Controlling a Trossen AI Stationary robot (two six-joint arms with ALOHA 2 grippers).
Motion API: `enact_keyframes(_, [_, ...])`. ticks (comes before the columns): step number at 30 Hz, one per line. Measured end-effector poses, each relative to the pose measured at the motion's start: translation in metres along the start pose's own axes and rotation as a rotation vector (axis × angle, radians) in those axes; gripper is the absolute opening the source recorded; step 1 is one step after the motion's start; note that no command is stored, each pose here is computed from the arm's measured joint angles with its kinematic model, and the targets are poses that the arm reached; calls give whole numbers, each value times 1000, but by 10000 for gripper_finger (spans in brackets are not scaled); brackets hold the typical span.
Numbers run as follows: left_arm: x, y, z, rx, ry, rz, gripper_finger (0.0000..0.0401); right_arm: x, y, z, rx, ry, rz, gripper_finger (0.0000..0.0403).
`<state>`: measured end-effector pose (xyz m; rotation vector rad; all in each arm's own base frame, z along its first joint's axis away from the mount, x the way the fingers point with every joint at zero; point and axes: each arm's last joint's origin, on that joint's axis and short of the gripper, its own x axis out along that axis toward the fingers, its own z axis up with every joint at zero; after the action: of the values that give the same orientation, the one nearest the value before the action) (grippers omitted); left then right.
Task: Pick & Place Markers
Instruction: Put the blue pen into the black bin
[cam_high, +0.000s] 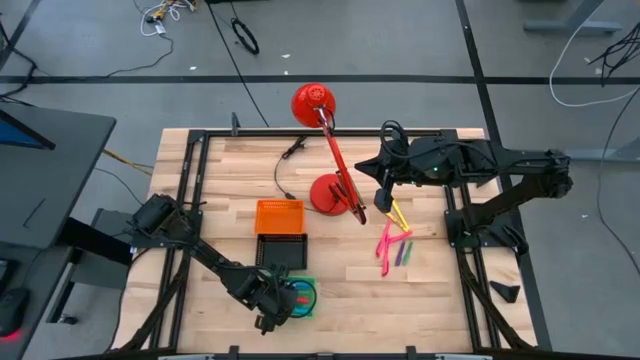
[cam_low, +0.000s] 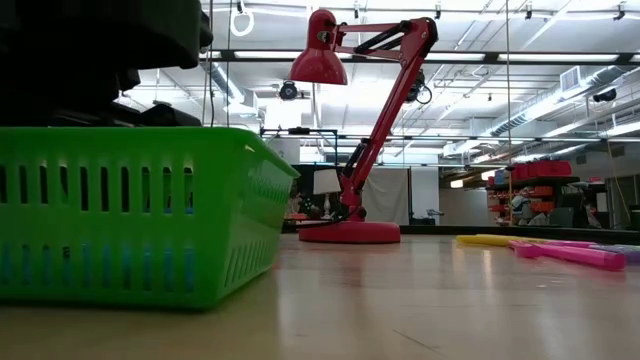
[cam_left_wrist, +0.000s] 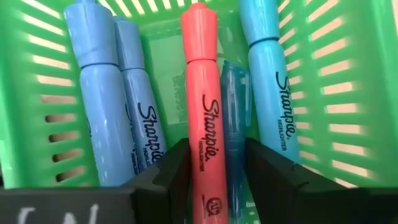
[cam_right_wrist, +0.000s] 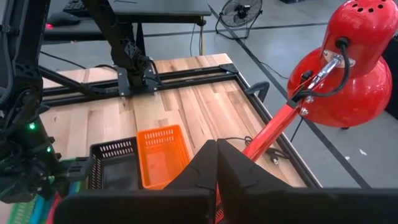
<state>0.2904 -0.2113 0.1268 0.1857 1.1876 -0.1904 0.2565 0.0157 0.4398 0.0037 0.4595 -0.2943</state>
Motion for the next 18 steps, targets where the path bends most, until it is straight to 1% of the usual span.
enact_keyframes(5, [0, -1, 3, -3, -26, -12, 150, 0, 0, 0, -2, 0, 0, 8])
enact_keyframes(10, [-6, -4, 15, -6, -49, -19, 143, 0, 0, 0, -11, -1, 0, 8])
enact_keyframes(15, [-17, -5, 27, -6, -64, 17, 140, 0, 0, 0, -16, -3, 0, 8])
enact_keyframes(18, [-20, -4, 27, 0, -24, 36, 139, 0, 0, 1, -30, -8, 1, 8])
